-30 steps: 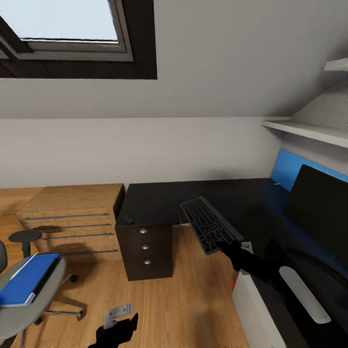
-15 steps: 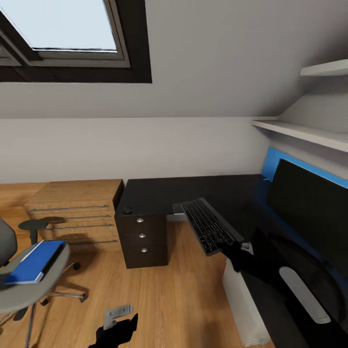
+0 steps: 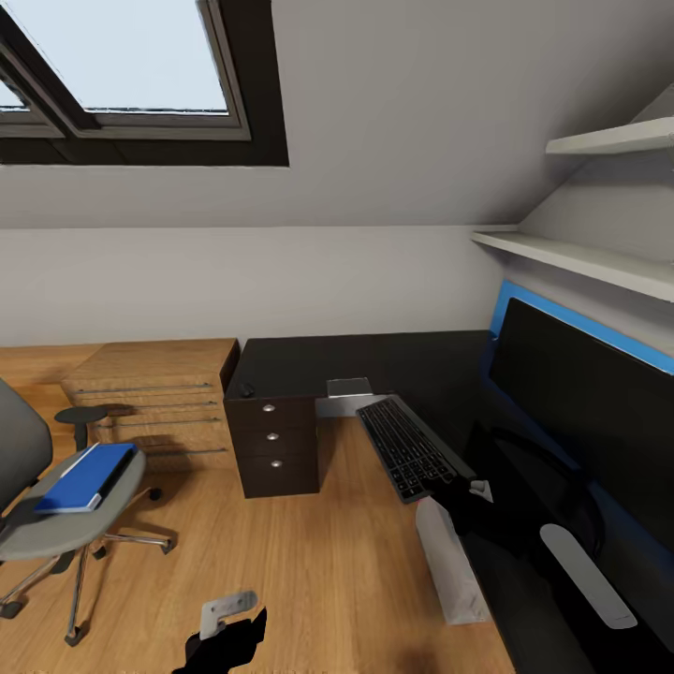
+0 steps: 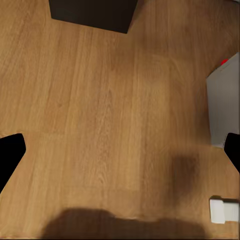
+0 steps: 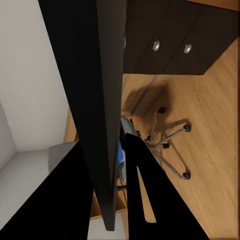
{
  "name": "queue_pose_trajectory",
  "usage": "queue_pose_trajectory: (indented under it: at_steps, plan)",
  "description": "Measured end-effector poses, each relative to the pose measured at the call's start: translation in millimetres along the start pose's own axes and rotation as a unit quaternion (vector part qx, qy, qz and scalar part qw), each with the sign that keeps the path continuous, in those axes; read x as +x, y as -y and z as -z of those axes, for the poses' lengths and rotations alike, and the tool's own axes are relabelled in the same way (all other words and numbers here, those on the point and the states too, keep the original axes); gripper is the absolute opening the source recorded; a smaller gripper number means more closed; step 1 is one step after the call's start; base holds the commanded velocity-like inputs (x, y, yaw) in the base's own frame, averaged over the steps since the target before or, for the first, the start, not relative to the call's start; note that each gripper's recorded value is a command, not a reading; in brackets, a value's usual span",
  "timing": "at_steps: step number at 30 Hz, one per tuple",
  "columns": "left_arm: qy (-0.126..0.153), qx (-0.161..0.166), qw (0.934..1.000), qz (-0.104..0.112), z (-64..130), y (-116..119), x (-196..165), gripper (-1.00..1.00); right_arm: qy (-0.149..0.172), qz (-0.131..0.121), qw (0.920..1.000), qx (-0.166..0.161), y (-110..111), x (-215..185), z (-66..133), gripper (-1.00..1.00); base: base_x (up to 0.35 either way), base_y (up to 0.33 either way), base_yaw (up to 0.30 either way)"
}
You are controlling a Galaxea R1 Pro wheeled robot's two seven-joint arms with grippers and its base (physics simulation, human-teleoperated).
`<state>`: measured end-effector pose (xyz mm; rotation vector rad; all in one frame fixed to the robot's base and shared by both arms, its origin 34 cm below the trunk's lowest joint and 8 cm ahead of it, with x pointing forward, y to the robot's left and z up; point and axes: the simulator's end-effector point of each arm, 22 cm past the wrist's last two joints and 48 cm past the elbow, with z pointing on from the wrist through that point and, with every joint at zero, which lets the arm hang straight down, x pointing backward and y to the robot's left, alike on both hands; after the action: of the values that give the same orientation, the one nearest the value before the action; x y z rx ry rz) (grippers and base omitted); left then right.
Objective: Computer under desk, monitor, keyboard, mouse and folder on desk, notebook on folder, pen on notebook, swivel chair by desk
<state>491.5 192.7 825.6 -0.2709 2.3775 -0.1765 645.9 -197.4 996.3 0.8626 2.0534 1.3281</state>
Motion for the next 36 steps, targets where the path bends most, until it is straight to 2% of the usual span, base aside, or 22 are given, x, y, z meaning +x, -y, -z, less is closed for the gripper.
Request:
queue_pose_trajectory:
  at_steps: [18, 28, 30, 32, 36]
  plan:
    - [-0.001, -0.002, 1.0000, -0.002, 0.0, -1.3, 0.5, 1.00, 0.009, -0.001, 1.0000, 0.004, 4.3, -7.4, 2.8, -1.00, -0.217, -0.276, 0.000]
    - [-0.004, -0.002, 1.0000, -0.002, -0.3, -2.1, 2.7, 1.00, 0.031, 0.000, 0.9995, 0.009, 9.8, -22.7, 7.4, -1.00, -0.181, -0.244, 0.000]
    - [-0.005, -0.003, 1.0000, -0.001, -0.9, -4.1, 4.2, 1.00, 0.048, 0.000, 0.9982, 0.037, 33.6, -29.7, 7.3, -1.00, -0.009, -0.009, 0.000]
    - [-0.005, -0.004, 1.0000, -0.001, -0.9, -4.8, 4.6, 1.00, 0.067, -0.002, 0.9966, 0.048, 44.2, -36.6, 7.3, -1.00, -0.003, -0.003, 0.000]
    - [-0.008, -0.005, 1.0000, -0.002, -1.6, -5.9, 7.4, 1.00, 0.098, -0.007, 0.9941, 0.046, 45.9, -45.1, 4.7, -1.00, -0.001, -0.001, 0.000]
